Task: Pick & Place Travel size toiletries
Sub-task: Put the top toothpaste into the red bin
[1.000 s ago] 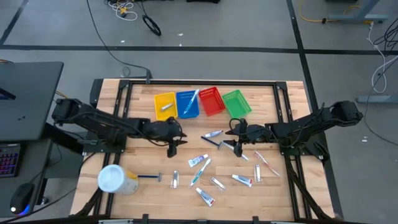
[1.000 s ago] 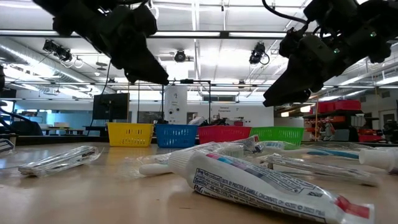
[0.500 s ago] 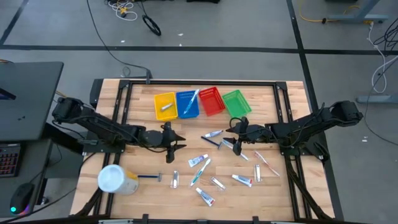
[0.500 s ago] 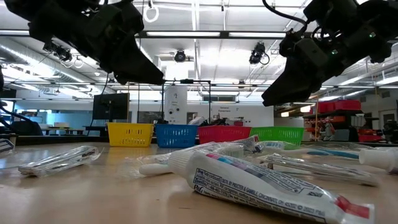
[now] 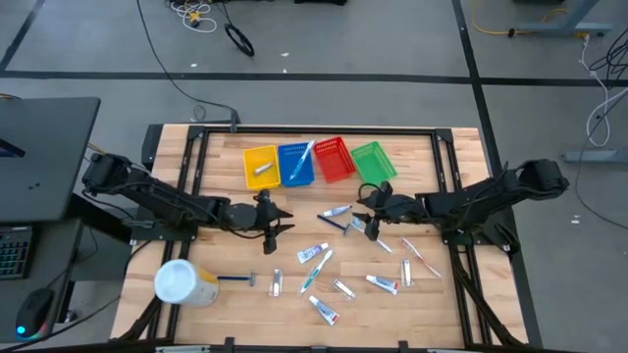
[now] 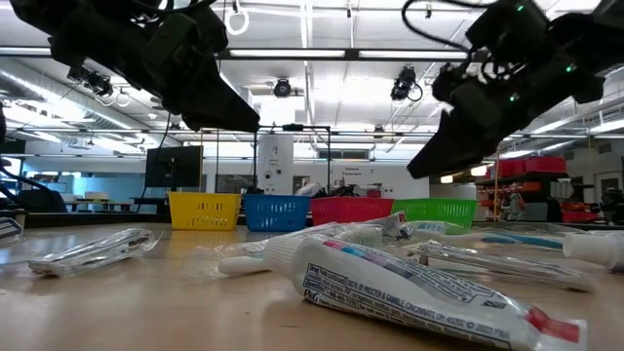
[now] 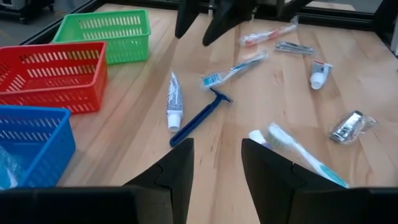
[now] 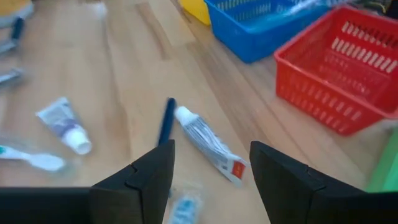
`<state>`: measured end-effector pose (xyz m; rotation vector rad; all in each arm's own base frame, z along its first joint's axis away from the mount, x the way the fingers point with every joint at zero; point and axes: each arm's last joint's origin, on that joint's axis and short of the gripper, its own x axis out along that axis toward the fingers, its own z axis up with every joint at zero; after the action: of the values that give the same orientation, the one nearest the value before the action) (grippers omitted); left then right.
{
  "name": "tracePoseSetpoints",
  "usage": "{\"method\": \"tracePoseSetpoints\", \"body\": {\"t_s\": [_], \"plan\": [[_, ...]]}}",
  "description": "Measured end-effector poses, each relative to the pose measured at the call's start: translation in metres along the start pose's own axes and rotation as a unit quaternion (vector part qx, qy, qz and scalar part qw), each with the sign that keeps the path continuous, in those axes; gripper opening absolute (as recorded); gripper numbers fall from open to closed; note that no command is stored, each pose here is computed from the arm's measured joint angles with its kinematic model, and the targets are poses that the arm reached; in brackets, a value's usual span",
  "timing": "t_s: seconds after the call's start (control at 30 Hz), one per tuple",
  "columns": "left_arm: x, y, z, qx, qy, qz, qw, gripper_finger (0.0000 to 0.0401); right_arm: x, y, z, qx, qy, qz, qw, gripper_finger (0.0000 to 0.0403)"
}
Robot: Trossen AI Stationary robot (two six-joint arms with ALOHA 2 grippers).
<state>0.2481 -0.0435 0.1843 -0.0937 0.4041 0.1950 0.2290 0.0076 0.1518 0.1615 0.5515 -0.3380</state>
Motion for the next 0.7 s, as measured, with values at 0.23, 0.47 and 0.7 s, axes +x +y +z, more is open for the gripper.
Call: {"method": "tracePoseSetpoints", "body": {"t_s": [0.23, 0.47, 0.7], "plan": [[0.001, 0.002, 0.000, 0.000, 0.000, 0.004, 1.000, 0.0142, 0.022, -0.008, -0.009, -0.002, 0.028, 0.019, 0.999, 0.0220], [0.001, 0.002, 0.000, 0.021, 0.000, 0.004, 1.000, 0.0142, 0.030, -0.025, -0.007, -0.020, 0.033, 0.011, 0.999, 0.0214], [0.002, 0.005, 0.001, 0.020, 0.000, 0.010, 1.000, 0.0142, 0.033, -0.042, -0.006, 0.000, 0.051, 0.056, 0.997, 0.0189]]}}
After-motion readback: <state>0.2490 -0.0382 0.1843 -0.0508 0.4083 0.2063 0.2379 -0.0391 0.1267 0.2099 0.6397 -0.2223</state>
